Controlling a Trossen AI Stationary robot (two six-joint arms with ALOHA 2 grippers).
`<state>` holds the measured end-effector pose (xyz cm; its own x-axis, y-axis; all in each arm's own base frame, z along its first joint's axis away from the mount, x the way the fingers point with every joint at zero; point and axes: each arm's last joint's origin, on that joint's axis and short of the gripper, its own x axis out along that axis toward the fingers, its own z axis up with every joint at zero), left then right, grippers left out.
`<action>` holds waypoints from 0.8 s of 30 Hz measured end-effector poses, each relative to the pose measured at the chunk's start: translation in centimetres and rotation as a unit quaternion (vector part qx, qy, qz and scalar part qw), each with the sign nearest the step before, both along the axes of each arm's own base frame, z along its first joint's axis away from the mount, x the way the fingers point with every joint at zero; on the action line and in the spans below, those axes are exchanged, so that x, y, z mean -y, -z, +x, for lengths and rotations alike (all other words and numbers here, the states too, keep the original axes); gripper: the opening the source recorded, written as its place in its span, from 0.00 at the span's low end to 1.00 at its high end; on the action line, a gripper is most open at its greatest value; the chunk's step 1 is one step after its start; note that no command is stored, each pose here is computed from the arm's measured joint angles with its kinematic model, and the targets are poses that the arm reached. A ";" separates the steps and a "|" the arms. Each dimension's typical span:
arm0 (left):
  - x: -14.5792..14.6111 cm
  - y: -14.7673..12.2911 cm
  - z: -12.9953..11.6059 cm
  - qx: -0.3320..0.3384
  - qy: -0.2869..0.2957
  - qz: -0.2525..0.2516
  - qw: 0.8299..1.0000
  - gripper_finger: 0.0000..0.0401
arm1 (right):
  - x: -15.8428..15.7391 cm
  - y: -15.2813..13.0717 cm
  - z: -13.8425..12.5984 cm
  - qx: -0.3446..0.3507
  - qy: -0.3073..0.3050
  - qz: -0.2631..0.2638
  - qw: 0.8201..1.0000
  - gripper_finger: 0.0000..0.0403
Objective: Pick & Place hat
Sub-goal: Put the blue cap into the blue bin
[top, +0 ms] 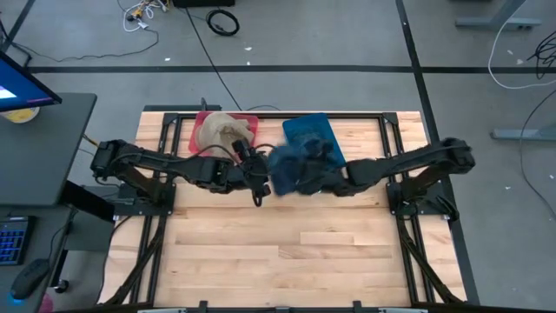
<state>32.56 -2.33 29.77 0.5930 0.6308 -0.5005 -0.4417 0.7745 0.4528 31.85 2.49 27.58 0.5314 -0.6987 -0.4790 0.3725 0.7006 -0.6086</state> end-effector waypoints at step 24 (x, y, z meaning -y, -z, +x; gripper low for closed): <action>-3.0 -1.5 -1.1 0.030 -0.071 0.009 0.997 0.46 | 11.0 8.9 -7.2 0.032 0.065 0.038 0.997 0.07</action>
